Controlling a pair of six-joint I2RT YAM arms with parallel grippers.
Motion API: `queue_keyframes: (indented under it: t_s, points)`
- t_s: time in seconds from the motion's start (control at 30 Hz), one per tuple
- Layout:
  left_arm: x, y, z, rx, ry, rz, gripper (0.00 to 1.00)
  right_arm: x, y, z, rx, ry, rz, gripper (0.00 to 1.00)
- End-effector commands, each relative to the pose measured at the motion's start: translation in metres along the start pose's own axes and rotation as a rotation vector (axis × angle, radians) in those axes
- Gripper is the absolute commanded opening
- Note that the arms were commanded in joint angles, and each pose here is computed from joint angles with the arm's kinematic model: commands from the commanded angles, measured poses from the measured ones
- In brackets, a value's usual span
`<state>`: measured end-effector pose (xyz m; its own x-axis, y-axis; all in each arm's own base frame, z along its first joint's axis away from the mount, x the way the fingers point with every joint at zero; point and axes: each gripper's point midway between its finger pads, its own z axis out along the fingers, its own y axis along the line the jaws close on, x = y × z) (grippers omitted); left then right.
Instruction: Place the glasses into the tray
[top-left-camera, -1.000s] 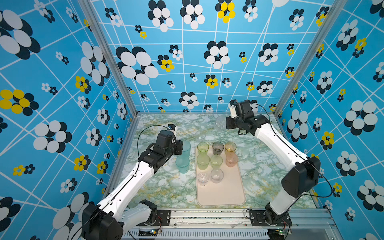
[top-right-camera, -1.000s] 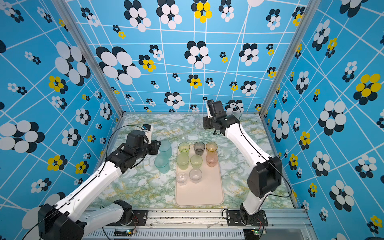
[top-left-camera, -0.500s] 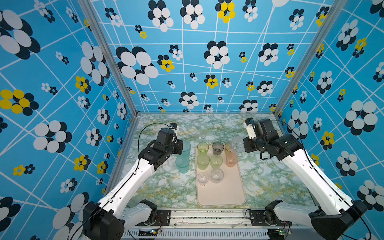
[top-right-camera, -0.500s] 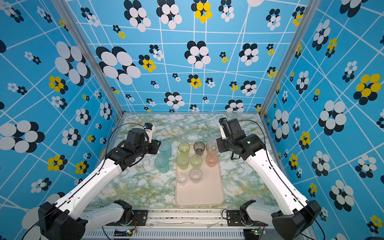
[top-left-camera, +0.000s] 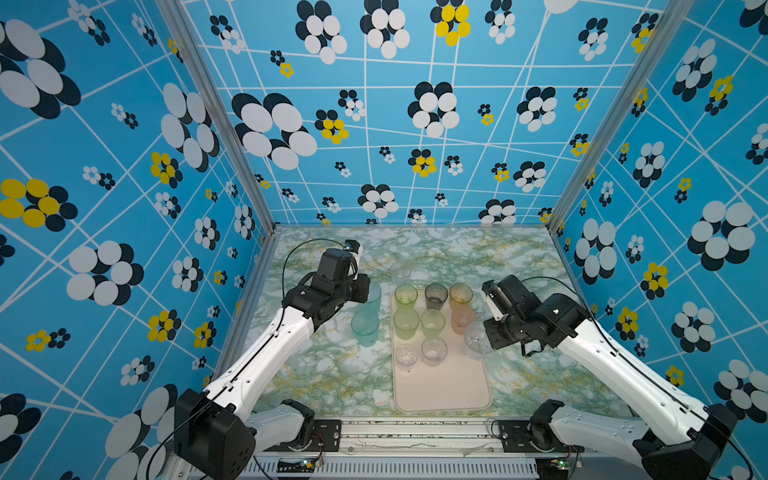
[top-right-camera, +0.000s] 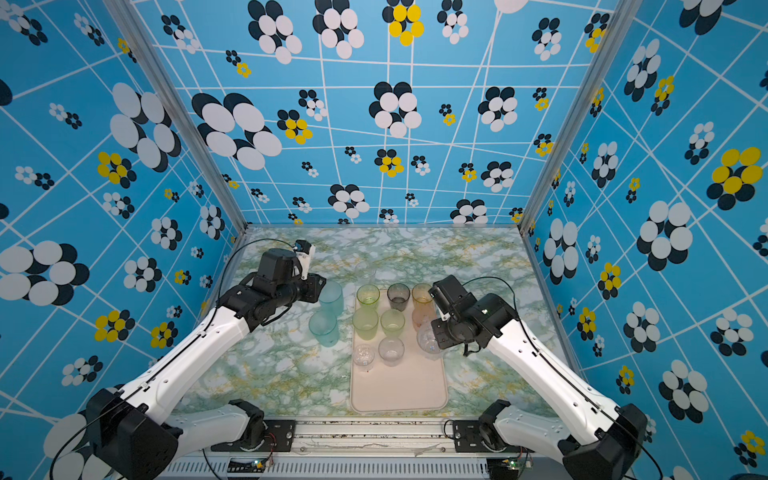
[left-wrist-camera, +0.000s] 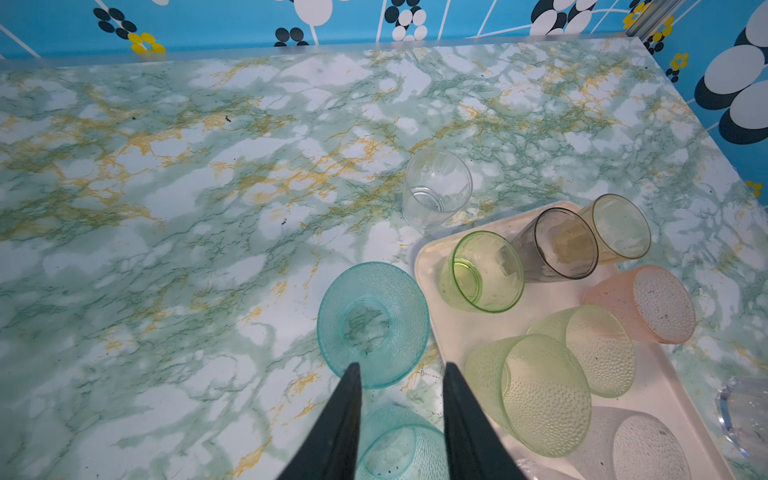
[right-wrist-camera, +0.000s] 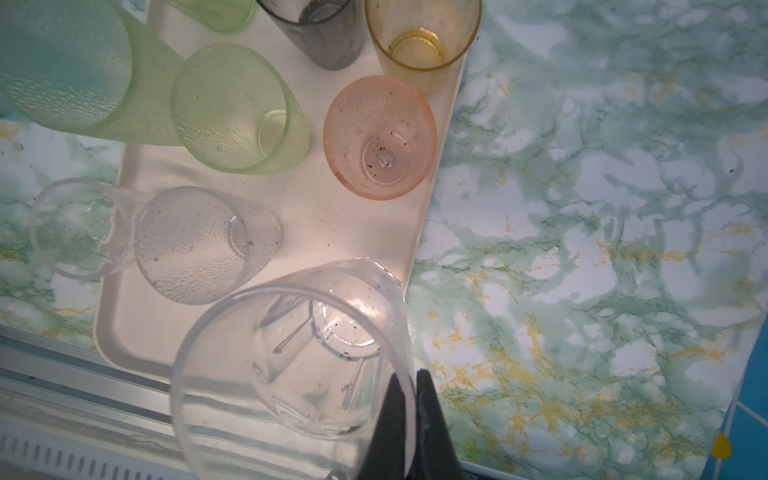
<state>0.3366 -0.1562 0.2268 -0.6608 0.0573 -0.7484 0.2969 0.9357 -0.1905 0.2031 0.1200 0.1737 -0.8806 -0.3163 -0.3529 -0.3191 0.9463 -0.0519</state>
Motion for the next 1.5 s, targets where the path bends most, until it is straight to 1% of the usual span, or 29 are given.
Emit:
queue_keyframes:
  t_s: [0.0,0.2,0.47,0.77,1.07,1.33,1.47]
  points:
    - [-0.009,-0.002,-0.003,0.016,-0.006,0.003,0.35,0.001,0.009,0.012,-0.033,0.004,0.064,0.0]
    - [-0.008,-0.002,-0.001,0.019,0.002,0.004,0.35,0.001,0.015,0.034,-0.04,0.017,0.109,0.0]
    - [-0.004,-0.002,0.006,0.019,0.03,0.011,0.35,-0.004,0.013,0.057,-0.019,0.024,0.136,0.0]
    - [-0.001,-0.001,0.009,0.013,0.048,0.019,0.35,0.002,0.004,0.069,-0.013,0.054,0.167,0.0]
    - [-0.004,-0.005,0.015,0.028,0.064,0.023,0.36,0.008,0.007,0.077,-0.036,0.066,0.179,0.0]
    - [-0.008,-0.006,0.017,0.033,0.066,0.026,0.36,0.009,0.006,0.078,-0.035,0.07,0.179,0.05]
    - [-0.008,-0.007,0.018,0.034,0.073,0.028,0.36,0.01,0.004,0.079,-0.035,0.07,0.189,0.14]
